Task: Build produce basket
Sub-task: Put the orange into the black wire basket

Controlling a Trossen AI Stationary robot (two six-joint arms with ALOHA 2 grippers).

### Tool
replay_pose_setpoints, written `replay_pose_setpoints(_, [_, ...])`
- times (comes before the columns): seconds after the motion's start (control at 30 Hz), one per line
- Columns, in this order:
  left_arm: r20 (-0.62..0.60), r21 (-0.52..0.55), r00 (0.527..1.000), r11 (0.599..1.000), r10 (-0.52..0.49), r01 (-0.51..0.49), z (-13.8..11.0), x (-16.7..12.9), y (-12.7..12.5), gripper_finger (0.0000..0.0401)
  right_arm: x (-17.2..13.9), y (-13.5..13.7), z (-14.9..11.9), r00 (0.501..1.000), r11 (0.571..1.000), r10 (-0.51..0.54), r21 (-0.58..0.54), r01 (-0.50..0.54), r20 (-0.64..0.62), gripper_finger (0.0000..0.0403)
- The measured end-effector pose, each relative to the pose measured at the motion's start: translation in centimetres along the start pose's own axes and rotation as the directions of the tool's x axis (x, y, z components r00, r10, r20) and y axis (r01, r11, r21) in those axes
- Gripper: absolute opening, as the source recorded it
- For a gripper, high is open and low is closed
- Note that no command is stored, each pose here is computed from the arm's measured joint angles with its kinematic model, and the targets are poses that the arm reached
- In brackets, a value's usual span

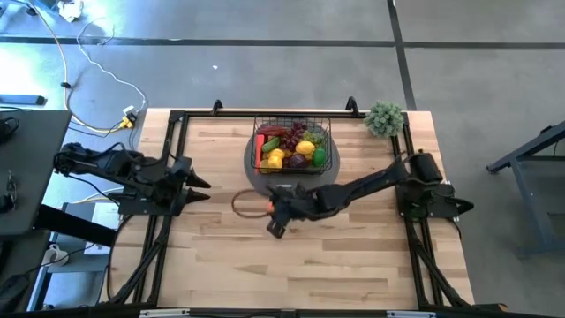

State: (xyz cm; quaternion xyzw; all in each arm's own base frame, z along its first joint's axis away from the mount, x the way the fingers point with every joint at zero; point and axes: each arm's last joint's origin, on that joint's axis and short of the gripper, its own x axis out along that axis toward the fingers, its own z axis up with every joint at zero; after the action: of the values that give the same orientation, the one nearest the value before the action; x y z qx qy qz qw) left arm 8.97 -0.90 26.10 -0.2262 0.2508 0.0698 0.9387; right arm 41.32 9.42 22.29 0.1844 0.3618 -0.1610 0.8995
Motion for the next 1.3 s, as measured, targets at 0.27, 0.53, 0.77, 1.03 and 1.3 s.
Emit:
replay_pose_setpoints(0.27, [0.130, 0.033, 0.988, 0.997, -0.079, 0.076, -1.6, -0.4, 1.1, 0.0193, -2.7, -2.7, 3.8, 0.986, 0.992, -0.087, 0.108, 0.072, 0.145, 0.0147])
replay_pose_setpoints(0.53, [0.256, 0.073, 0.964, 0.995, -0.078, 0.061, -1.7, -1.3, 1.5, 0.0193, -4.4, -6.2, 6.7, 0.969, 0.974, -0.151, 0.195, 0.112, 0.198, 0.0147])
replay_pose_setpoints(0.77, [0.344, 0.113, 0.938, 0.994, -0.033, -0.006, -1.5, -2.0, 1.8, 0.0193, -5.6, -9.6, 8.8, 0.952, 0.951, -0.220, 0.264, 0.160, 0.215, 0.0147])
replay_pose_setpoints(1.03, [0.380, 0.148, 0.923, 0.989, -0.051, -0.007, -1.3, -2.2, 1.7, 0.0193, -6.0, -13.3, 10.2, 0.946, 0.938, -0.263, 0.278, 0.205, 0.191, 0.0147])
replay_pose_setpoints(1.3, [0.413, 0.150, 0.904, 0.987, -0.114, 0.056, -3.0, 0.7, 2.1, 0.0193, -5.9, -17.5, 10.4, 0.934, 0.902, -0.348, 0.299, 0.311, 0.078, 0.0147])
